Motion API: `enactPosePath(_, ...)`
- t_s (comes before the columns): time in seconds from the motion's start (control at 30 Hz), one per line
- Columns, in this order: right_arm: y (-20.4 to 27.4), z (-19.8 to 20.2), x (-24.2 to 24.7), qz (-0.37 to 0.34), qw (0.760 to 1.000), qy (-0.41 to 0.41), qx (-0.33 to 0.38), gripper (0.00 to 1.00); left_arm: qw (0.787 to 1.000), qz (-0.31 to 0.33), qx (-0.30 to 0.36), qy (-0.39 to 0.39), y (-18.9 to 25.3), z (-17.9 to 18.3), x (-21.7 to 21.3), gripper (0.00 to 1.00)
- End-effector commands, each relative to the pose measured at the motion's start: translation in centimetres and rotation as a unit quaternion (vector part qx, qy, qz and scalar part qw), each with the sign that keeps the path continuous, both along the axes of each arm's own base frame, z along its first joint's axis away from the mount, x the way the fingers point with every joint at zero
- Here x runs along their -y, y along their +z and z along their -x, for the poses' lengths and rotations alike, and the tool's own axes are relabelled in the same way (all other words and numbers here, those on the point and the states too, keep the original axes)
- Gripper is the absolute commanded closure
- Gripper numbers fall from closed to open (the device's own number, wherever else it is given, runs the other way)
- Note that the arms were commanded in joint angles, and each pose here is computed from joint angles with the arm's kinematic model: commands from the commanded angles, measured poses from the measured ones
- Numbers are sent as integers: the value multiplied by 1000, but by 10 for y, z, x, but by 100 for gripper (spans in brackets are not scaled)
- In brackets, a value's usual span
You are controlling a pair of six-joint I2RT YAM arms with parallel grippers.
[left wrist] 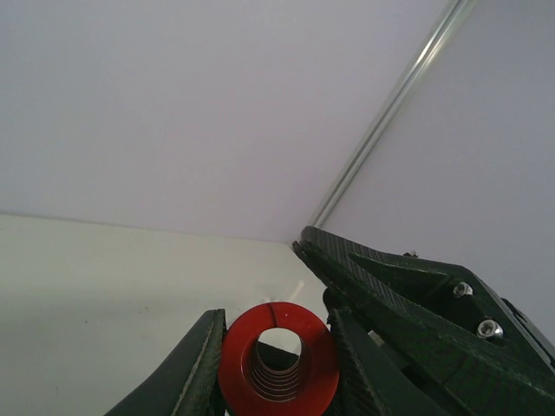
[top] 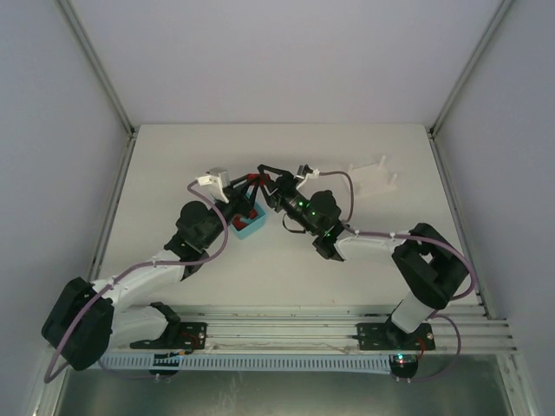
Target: Install the large spring
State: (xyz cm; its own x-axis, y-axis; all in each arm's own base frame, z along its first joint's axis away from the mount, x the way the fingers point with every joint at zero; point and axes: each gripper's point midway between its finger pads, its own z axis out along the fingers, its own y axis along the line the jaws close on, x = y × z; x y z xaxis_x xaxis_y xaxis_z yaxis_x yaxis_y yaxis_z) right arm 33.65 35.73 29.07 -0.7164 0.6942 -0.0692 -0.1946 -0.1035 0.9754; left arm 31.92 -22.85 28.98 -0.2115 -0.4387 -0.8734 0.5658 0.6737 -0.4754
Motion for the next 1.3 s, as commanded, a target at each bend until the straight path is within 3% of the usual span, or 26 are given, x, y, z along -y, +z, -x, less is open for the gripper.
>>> enactPosePath(0.0, 15, 3, 9, -34, 999, -19, 22, 42, 999, 24, 32, 17, 20, 2, -8, 100)
enactPosePath(0.2, 17, 4, 12, -39, 998, -25, 30, 47, 999, 22, 33, 24, 19, 2, -11, 100)
enactPosePath(0.47, 27, 6, 17, -50, 997, -32, 47, 74, 999, 21, 27, 29, 12, 2, -13, 100)
enactPosePath(0.67, 37, 6, 23, -66, 995, -43, 59, 100, 999, 16, 13, 48, 0, 0, -19, 70)
enactPosePath(0.87, 24, 0, 31, -66, 995, -67, 39, 100, 999, 1, 3, 51, -10, 0, -20, 33)
enactPosePath(1.03, 6, -15, 53, -42, 993, -110, 27, 100, 998, -32, -14, 51, -19, -1, -19, 16)
enactPosePath(1.1, -5, -19, 65, -22, 991, -129, 23, 100, 997, -54, -26, 50, -26, -1, -18, 0)
enactPosePath(1.27, -25, -30, 96, 54, 984, -172, 9, 100, 990, -110, -52, 68, -47, -3, -25, 1)
